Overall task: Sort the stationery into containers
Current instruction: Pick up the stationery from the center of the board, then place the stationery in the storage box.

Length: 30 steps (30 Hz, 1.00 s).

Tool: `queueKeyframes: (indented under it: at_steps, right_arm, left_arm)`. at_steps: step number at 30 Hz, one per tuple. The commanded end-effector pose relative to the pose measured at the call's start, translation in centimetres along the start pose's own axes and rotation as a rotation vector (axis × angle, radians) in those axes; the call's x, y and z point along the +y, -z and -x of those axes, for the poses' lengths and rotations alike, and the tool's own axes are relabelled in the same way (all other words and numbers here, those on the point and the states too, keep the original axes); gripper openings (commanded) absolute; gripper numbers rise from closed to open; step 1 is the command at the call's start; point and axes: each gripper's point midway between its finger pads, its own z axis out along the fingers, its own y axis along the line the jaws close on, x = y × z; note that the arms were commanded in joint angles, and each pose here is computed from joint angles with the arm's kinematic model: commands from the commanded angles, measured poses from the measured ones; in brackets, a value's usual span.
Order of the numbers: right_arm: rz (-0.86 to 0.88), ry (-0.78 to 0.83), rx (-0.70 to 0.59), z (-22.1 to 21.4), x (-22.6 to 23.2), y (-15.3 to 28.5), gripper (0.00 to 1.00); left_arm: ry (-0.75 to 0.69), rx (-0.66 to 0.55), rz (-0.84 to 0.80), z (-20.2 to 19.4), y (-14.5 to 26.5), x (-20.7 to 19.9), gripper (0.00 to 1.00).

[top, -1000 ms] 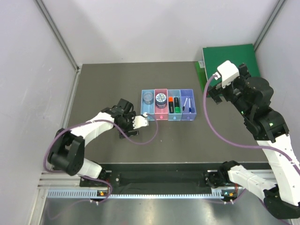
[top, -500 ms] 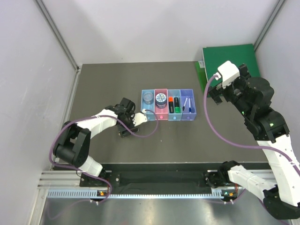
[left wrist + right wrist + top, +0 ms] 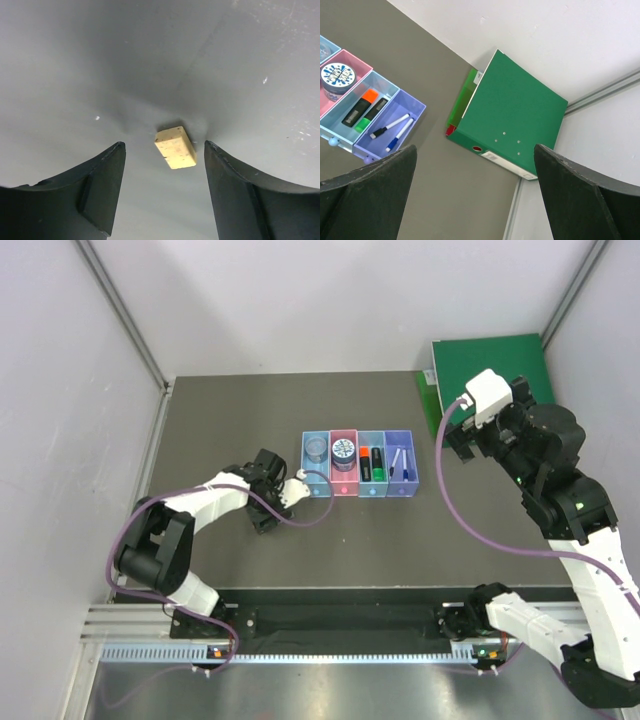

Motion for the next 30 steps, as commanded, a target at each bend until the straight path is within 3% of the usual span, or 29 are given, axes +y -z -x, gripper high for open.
queueKeyframes:
  at_steps: [1,4,7,8,10,11,13,17,21,25,30]
  right_arm:
    - [-0.034,-0.029,-0.045,1.3,-1.2,0.8,1.0]
    - [-0.033,-0.031,-0.049,1.5,-1.3,0.9,1.0]
    - [-0.038,-0.033,-0.05,1.6,-1.4,0.8,1.0]
    - [-0.035,-0.036,-0.048,1.5,-1.3,0.8,1.0]
    - [-0.038,-0.041,-0.05,1.5,-1.4,0.9,1.0]
    - [-0.04,-0.043,-0.048,1.5,-1.5,0.9,0.99]
    - [-0.043,-0.049,-0.052,1.6,-1.6,1.0,1.0]
    - [-0.048,-0.046,-0.049,1.7,-1.8,1.1,1.0]
    - [-0.043,-0.047,-0.038,1.2,-1.5,0.7,1.0]
    - [-0.044,-0.053,-0.023,0.5,-1.3,0.1,1.0]
    - [-0.045,-0.05,-0.005,-0.1,-1.2,-0.3,1.0]
  left_arm:
    - [0.05,0.01,-0.074,-0.5,-0.4,-1.6,0.68]
    - [0.052,0.032,-0.088,-1.2,-0.9,-2.1,0.65]
    - [0.056,0.045,-0.1,-1.6,-1.4,-2.5,0.53]
    - [0.057,0.047,-0.102,-1.7,-1.5,-2.5,0.38]
    - [0.061,0.055,-0.107,-1.8,-1.6,-2.6,0.24]
    - [0.062,0.056,-0.103,-1.8,-1.6,-2.5,0.12]
    - [0.054,0.048,-0.1,-1.4,-1.2,-2.2,0.02]
    - [0.019,-0.045,-0.059,2.1,2.1,0.1,0.0]
    - [-0.077,-0.324,0.048,10.2,9.8,4.4,0.0]
    - [-0.201,-0.627,0.066,17.7,16.0,5.2,0.0]
    - [-0.291,-0.796,0.068,24.9,17.2,4.4,0.0]
